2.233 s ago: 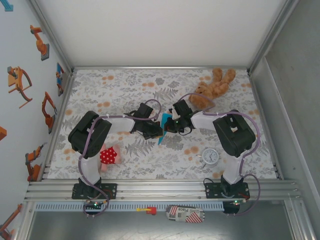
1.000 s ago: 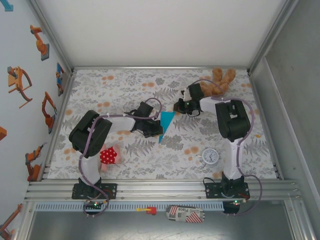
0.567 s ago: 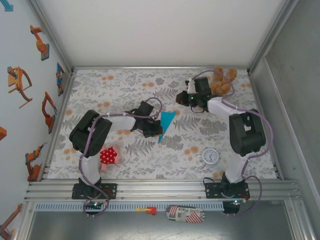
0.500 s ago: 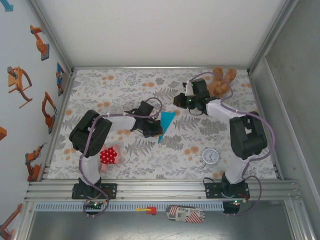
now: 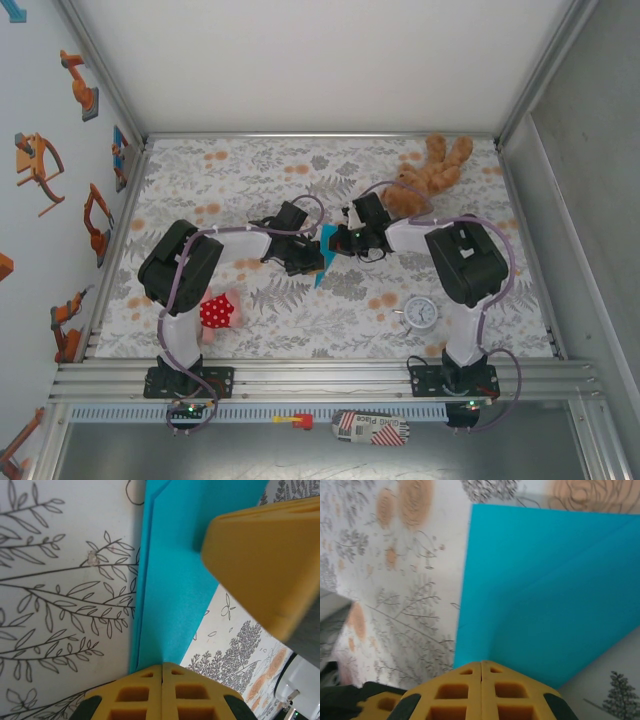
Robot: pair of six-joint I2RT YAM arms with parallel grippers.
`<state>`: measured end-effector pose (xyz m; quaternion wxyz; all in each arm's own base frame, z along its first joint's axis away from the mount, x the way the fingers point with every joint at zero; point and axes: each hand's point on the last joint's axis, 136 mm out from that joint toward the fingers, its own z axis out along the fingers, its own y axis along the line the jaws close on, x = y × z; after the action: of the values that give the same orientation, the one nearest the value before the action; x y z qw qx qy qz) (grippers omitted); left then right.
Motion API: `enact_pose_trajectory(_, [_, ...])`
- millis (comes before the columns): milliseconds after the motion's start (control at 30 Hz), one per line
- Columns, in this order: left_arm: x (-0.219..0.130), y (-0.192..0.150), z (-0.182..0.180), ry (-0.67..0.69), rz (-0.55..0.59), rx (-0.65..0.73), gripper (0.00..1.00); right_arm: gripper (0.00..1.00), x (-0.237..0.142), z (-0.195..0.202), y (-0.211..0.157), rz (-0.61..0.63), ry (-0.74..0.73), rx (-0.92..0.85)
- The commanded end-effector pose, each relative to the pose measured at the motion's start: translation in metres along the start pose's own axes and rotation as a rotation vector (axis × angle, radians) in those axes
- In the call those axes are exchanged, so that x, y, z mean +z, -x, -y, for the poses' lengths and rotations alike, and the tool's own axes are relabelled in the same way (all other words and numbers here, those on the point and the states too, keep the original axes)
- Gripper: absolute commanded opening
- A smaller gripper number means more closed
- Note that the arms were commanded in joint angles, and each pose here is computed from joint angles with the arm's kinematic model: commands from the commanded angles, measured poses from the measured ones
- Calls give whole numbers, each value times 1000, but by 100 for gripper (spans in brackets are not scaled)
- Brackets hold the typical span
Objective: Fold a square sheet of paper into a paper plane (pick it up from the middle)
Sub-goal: Fold the wing for the fifth time at the center of the table.
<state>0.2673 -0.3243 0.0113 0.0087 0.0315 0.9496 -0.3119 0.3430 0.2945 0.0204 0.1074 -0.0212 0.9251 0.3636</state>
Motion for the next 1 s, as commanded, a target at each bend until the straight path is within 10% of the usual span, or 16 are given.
enact_pose_trajectory(0, [-2,-21,-31,130,-68,-40,0,0,9,2,2,-8,-6,10])
enact_pose_trajectory(333, [-20,12,19,-12,40,88,2,0,20,28,-12,-60,-89,41])
enact_pose_trajectory(967, [9,-14,-30,96,-57,4,0,0,26,52,-23,-96,-176,82])
